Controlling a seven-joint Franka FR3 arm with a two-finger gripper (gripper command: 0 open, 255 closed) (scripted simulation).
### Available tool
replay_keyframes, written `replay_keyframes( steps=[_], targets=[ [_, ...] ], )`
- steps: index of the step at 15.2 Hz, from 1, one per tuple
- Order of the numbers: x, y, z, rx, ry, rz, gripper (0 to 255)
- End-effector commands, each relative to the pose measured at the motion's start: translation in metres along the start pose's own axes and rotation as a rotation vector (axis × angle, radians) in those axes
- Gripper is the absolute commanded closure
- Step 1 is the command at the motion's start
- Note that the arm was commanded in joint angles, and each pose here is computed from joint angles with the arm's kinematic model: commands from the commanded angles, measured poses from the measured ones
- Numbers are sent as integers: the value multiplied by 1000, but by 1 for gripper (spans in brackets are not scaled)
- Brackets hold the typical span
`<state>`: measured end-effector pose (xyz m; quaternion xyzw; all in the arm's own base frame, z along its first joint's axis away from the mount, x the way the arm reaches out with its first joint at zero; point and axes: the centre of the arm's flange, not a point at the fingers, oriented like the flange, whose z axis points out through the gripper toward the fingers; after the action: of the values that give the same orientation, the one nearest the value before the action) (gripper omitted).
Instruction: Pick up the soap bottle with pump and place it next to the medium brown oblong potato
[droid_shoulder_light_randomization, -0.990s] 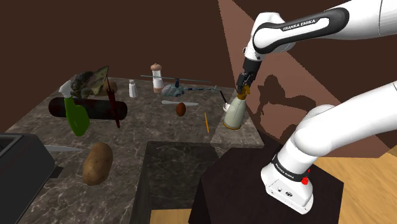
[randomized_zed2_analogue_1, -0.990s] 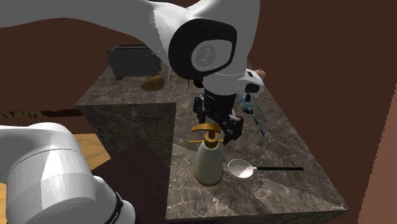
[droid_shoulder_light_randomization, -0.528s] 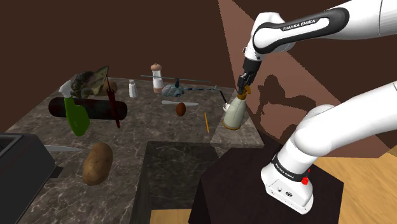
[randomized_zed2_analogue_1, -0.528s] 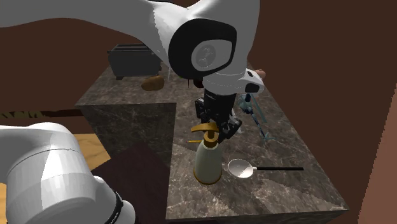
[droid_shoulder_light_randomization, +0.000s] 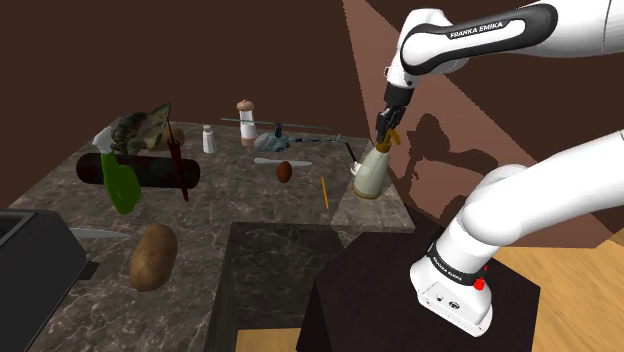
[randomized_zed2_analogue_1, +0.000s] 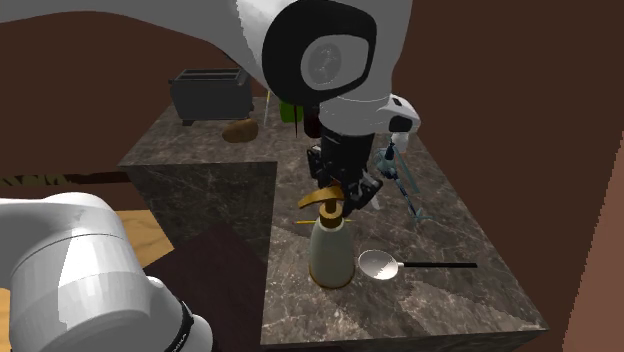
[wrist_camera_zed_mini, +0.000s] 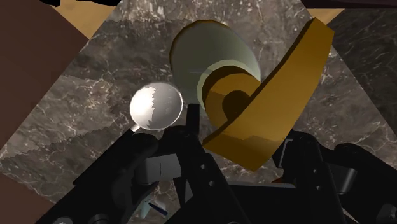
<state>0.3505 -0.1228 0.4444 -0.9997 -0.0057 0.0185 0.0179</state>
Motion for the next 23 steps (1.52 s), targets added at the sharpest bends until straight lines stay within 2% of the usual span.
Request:
replay_keyframes(
  steps=[1, 23],
  targets=[
    [-1, -1, -10, 0, 0, 0, 255],
    [-5, -5, -126, 0, 0, 0, 255]
  ],
)
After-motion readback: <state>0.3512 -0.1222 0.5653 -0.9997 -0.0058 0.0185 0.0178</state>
